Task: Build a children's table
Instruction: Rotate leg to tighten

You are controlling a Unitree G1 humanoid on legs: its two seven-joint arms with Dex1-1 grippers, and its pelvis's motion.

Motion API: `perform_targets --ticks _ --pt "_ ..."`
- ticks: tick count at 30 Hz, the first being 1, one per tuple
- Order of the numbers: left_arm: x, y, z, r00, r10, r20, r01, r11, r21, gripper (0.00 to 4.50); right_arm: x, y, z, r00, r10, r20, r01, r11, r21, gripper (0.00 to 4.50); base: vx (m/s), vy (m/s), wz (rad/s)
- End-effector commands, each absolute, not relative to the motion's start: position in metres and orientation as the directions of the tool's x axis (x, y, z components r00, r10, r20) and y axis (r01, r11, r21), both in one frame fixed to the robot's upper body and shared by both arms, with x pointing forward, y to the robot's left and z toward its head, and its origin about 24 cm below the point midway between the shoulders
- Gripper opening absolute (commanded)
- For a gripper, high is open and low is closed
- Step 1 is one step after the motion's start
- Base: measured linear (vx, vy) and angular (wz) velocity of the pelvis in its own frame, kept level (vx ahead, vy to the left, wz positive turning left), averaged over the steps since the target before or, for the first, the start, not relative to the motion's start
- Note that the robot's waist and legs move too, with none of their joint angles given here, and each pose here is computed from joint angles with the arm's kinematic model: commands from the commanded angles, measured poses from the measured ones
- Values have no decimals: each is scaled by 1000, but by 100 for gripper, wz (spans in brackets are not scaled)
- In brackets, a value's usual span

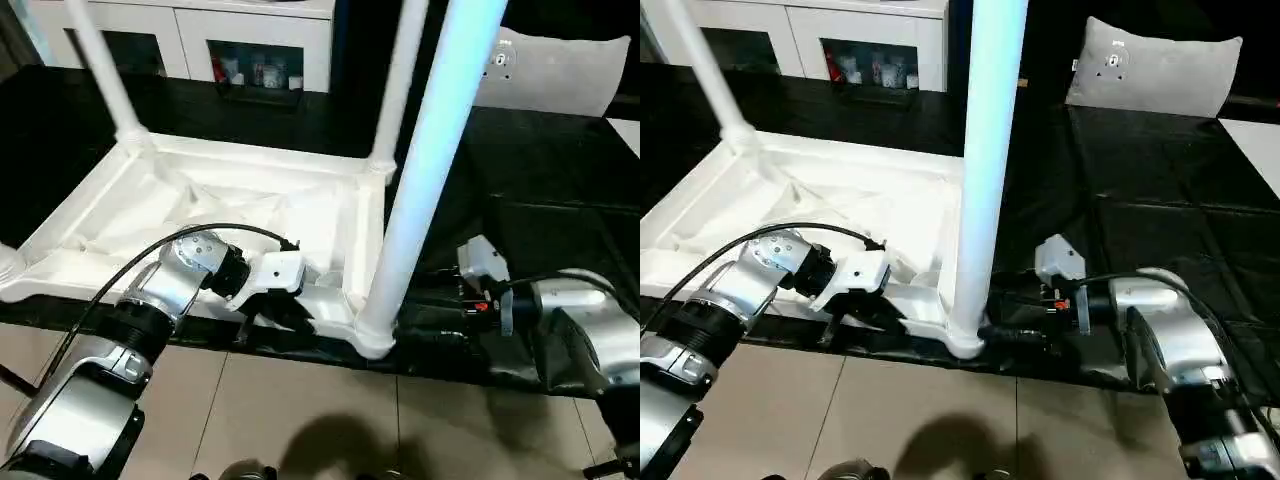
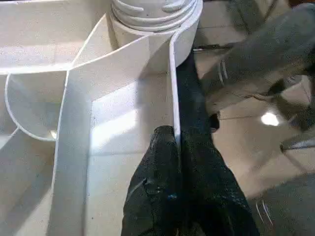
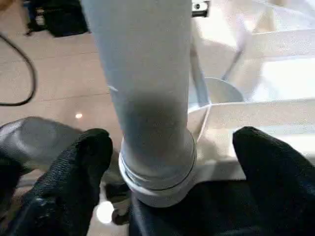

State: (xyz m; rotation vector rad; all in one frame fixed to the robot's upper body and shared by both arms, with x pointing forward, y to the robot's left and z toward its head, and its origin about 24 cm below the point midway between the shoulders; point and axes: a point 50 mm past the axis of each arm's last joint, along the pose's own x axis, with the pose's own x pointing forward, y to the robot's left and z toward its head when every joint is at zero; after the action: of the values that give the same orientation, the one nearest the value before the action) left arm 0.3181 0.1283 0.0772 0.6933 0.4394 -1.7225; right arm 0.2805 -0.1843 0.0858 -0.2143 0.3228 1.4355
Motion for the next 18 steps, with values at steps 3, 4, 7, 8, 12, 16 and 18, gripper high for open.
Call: perform_targets --ticks 3,4,7,8,12,16,18 --pt "318 113 91 -228 -721 -654 913 -392 114 0 281 -177 87 -4 943 -334 -997 22 74 378 0 0 0" --pt "318 113 91 -230 -719 -656 911 -397 115 0 280 -176 87 -15 942 -334 -997 11 78 368 0 0 0" --pt "317 111 91 -241 -714 -658 903 -413 117 0 280 -173 85 -47 942 -333 -996 -18 88 354 0 0 0" --pt "317 110 91 -244 -712 -658 901 -417 117 0 280 -172 84 -51 942 -332 -996 -22 91 345 0 0 0" --pt "316 108 92 -260 -703 -662 891 -439 117 0 281 -169 82 -75 944 -323 -993 -42 106 318 0 0 0" --pt "316 108 92 -264 -699 -665 887 -447 118 0 279 -168 81 -104 943 -317 -990 -68 123 281 0 0 0" --pt "317 109 92 -262 -696 -669 887 -447 118 0 277 -168 80 -117 941 -316 -988 -79 132 268 0 0 0"
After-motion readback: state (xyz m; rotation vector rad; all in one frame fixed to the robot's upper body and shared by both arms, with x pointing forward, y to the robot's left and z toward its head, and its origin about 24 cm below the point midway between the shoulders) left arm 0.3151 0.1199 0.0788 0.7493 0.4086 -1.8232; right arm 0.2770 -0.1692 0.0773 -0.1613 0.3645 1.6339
